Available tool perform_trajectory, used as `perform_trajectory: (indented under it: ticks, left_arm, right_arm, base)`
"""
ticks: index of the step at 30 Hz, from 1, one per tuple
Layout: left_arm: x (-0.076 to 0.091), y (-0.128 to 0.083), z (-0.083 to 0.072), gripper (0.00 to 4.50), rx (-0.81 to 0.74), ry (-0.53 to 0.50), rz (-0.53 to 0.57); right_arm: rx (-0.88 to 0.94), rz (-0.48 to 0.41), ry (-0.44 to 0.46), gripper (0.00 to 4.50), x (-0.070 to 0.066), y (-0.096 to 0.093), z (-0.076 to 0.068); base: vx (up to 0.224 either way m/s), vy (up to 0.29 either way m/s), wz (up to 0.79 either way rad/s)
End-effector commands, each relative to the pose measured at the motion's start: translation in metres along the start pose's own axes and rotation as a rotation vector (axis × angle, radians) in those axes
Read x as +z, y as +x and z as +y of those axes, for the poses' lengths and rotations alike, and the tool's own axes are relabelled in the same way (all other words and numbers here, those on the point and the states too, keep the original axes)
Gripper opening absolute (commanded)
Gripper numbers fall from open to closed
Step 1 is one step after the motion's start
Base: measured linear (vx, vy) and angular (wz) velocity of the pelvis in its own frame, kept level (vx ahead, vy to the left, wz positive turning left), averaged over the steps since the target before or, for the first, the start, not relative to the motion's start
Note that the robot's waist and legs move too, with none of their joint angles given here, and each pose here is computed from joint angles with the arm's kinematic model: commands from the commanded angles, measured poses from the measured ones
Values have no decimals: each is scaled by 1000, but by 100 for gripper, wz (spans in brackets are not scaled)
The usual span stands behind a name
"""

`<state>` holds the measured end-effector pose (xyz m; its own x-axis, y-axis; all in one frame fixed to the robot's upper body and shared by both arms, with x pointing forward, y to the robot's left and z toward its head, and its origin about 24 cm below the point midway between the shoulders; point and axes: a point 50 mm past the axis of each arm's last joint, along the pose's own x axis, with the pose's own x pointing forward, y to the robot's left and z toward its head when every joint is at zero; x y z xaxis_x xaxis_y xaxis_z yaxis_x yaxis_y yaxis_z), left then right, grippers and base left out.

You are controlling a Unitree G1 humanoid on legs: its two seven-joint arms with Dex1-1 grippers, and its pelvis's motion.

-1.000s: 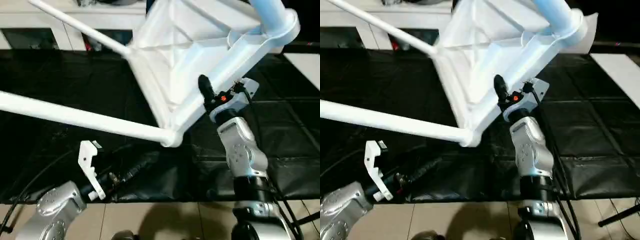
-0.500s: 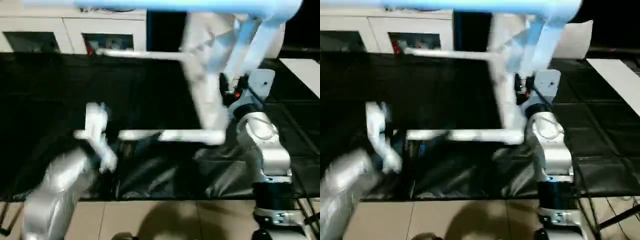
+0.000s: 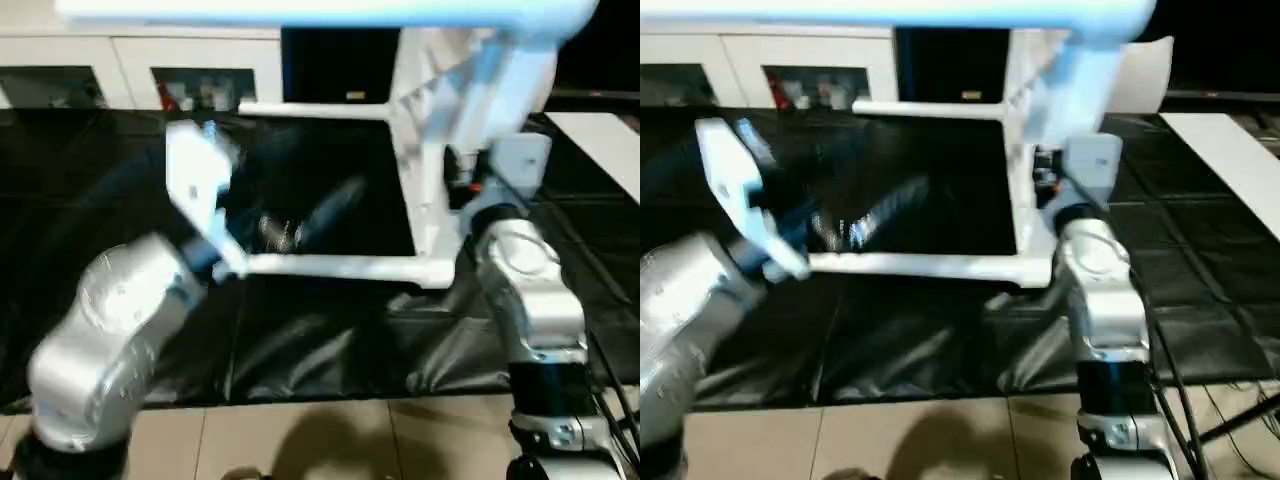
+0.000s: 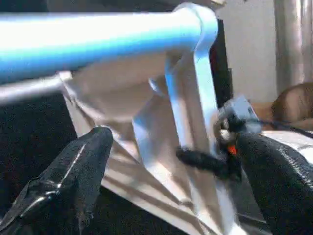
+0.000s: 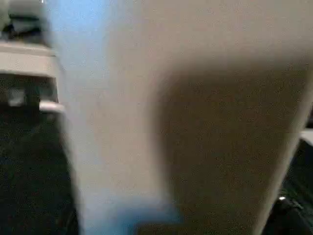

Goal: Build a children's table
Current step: Flip table

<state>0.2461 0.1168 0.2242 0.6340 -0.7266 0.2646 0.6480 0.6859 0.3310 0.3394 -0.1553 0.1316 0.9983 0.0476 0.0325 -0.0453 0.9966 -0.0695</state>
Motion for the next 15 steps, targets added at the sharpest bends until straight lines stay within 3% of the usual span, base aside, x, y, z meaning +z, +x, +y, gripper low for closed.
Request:
perform_trajectory:
  ticks: [1,3,5,8,9,11,13,15]
  left_arm:
    - [1,2,2,450,7,61,13]
    - [1,3,3,450,18,75,15]
    - [-1,5,13,450,77,219,41]
    - [-2,7,17,450,105,287,47]
    - [0,8,21,450,136,341,40]
    - [1,8,23,450,142,375,36]
    - [3,8,28,450,161,479,21]
    - [3,8,30,450,164,544,6]
  right_arm:
    - [-7,39,-19,288,-7,2,-1]
    - [-11,41,-25,309,-8,2,-1]
    - [-21,79,-105,316,-20,0,-6]
    - [-24,100,-133,316,-27,-1,-10]
    - [-25,123,-126,316,-35,-3,-12]
    - [-26,132,-122,316,-39,-3,-13]
    - [-21,141,-94,316,-44,-5,-13]
    - [-16,143,-77,282,-47,-5,-11]
  base:
    - [0,0,0]
    - [0,0,0]
    - [0,0,0]
    - [0,0,0]
    - [0,0,0]
    - [0,0,0]
    - [0,0,0]
    - [0,0,0]
